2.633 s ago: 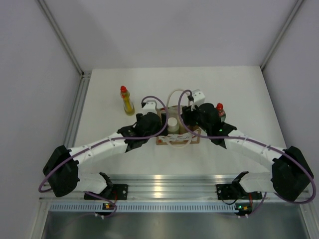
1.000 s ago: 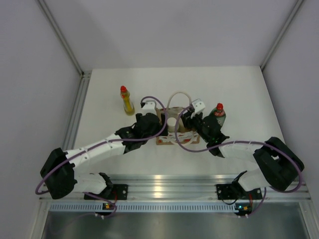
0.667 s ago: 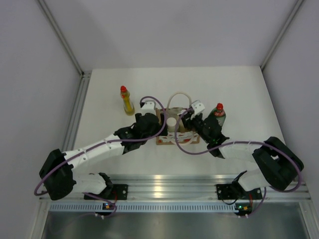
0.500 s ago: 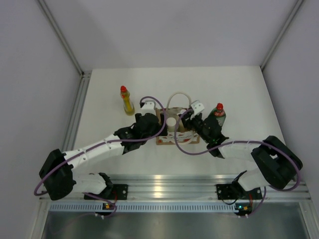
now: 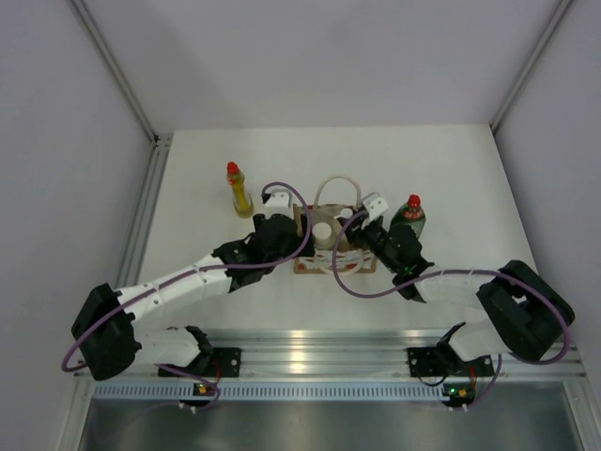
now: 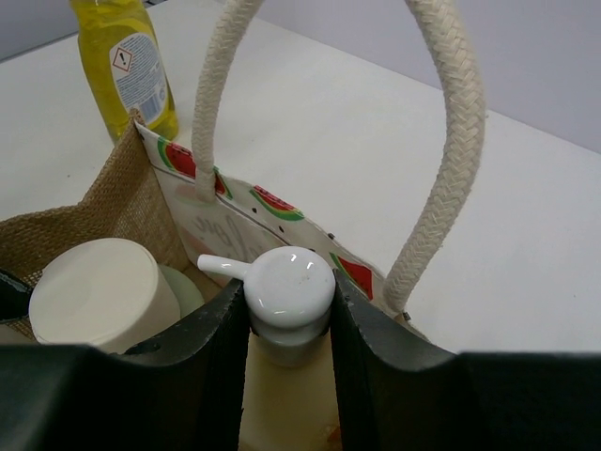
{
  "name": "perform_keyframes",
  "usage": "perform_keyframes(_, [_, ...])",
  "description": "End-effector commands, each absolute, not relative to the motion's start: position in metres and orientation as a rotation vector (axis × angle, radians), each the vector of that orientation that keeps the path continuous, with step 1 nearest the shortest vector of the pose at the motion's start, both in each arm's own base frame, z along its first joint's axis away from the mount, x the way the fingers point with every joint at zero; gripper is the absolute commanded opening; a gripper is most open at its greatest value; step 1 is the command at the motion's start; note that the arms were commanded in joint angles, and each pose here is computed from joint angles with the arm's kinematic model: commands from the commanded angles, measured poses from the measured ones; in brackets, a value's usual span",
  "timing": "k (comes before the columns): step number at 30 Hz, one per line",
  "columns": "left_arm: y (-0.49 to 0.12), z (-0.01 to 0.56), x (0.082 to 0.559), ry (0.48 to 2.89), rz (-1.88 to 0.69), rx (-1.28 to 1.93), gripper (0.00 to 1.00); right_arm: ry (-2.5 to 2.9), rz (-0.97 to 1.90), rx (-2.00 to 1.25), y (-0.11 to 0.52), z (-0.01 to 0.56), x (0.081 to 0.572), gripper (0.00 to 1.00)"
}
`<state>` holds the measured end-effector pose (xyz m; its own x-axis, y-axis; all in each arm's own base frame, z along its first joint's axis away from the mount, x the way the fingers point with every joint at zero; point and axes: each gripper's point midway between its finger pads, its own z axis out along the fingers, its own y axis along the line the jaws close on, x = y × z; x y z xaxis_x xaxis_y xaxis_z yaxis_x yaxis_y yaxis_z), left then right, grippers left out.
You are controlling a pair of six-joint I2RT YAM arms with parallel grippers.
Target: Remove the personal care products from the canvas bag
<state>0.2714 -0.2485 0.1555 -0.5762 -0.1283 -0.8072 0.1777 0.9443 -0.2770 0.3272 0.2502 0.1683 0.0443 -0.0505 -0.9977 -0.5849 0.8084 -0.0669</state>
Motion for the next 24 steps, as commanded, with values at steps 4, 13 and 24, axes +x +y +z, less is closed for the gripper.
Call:
perform_keyframes(4, [-0.245, 0.166, 0.271, 2.108, -0.426, 0.017, 0.91, 1.173, 0.564, -0.479, 0.260, 0.261, 0.316, 0.00])
perform_keyframes(13, [-0.244, 0.163, 0.270, 2.111, -0.420, 0.012, 0.91, 1.133, 0.579, -0.468, 0.255, 0.275, 0.312, 0.00])
perform_keyframes(24, [-0.244, 0.163, 0.270, 2.112, -0.423, 0.014, 0.91, 1.125, 0.589, -0.450, 0.250, 0.278, 0.312, 0.00])
